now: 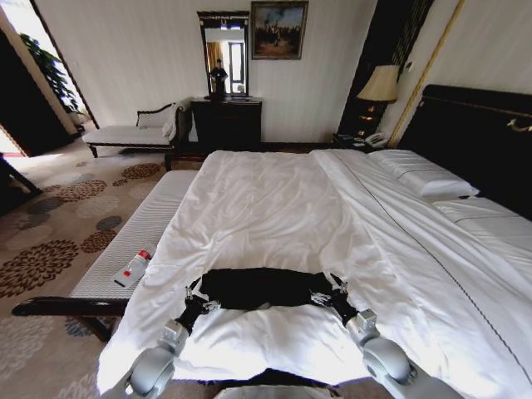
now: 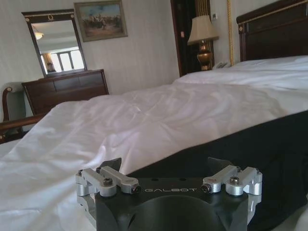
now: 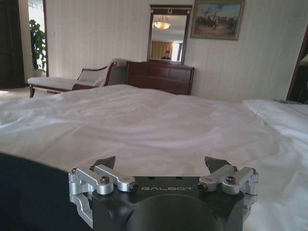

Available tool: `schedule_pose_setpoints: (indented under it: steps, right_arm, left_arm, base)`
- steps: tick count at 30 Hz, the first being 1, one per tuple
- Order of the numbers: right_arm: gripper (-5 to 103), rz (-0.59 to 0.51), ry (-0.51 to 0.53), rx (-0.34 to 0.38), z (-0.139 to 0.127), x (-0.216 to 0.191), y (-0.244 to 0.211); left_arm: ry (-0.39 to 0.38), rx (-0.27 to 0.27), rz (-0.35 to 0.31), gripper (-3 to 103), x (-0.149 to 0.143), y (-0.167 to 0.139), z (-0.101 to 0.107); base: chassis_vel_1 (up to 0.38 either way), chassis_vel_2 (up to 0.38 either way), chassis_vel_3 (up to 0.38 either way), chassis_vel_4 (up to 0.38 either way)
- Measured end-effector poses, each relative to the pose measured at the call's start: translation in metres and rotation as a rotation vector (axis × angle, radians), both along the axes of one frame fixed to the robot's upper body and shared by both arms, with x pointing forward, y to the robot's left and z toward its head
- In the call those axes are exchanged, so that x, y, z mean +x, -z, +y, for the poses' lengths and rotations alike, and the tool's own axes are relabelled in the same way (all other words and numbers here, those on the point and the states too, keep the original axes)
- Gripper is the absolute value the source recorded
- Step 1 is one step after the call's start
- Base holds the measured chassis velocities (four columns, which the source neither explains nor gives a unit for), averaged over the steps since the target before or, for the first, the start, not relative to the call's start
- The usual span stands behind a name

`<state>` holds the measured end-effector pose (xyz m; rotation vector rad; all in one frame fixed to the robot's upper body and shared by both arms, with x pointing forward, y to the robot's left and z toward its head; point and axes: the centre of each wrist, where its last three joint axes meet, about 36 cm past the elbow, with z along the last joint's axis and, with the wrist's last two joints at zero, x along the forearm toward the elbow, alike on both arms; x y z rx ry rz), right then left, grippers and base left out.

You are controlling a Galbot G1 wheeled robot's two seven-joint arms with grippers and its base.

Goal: Fold the clothes on the bed.

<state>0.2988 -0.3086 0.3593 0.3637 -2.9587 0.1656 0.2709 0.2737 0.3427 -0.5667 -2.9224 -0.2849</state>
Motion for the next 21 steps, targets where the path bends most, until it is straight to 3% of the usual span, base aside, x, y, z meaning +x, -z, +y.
schedule_pose_setpoints:
  steps: [5, 7, 9, 13, 14, 15, 16, 20, 21]
  right_arm:
    - [100, -0.127, 0.007, 0.069, 0.009, 0.032, -0.037]
    - [100, -0.143, 0.000, 0.084, 0.010, 0.038, -0.041]
    - [100, -0.155, -0.021, 0.126, 0.014, 0.062, -0.038]
    - [100, -0.132, -0.026, 0.137, 0.024, 0.095, -0.015]
    - [100, -0.122, -0.024, 0.129, 0.025, 0.102, -0.010]
    - [100, -0.083, -0.011, 0.081, 0.028, 0.117, 0.010]
    - [100, -0.083, -0.011, 0.081, 0.028, 0.117, 0.010]
    - [100, -0.055, 0.005, -0.055, 0.016, 0.141, 0.045]
    - [100, -0.055, 0.005, -0.055, 0.016, 0.141, 0.045]
  left_arm:
    - [-0.069, -0.104, -0.072, 100, 0.012, -0.037, -0.004]
    - [-0.088, -0.119, -0.086, 100, 0.015, -0.043, -0.003]
    - [-0.151, -0.152, -0.106, 100, 0.021, -0.050, 0.005]
    - [-0.236, -0.139, -0.106, 100, 0.025, -0.041, 0.025]
    - [-0.258, -0.133, -0.108, 100, 0.026, -0.040, 0.030]
    - [-0.329, -0.118, -0.120, 100, 0.029, -0.038, 0.047]
    - [-0.329, -0.118, -0.120, 100, 0.029, -0.038, 0.047]
    - [-0.448, -0.148, -0.151, 100, 0.030, -0.047, 0.077]
    - [-0.448, -0.148, -0.151, 100, 0.030, -0.047, 0.077]
  base:
    - [0.000, 0.000, 0.000, 0.000]
    - [0.000, 0.000, 0.000, 0.000]
    - [0.000, 0.000, 0.000, 0.000]
    - [0.000, 0.000, 0.000, 0.000]
    - [0.000, 0.000, 0.000, 0.000]
    - [0.000, 0.000, 0.000, 0.000]
    - [0.000, 0.000, 0.000, 0.000]
    - [0.000, 0.000, 0.000, 0.000]
    - [0.000, 0.000, 0.000, 0.000]
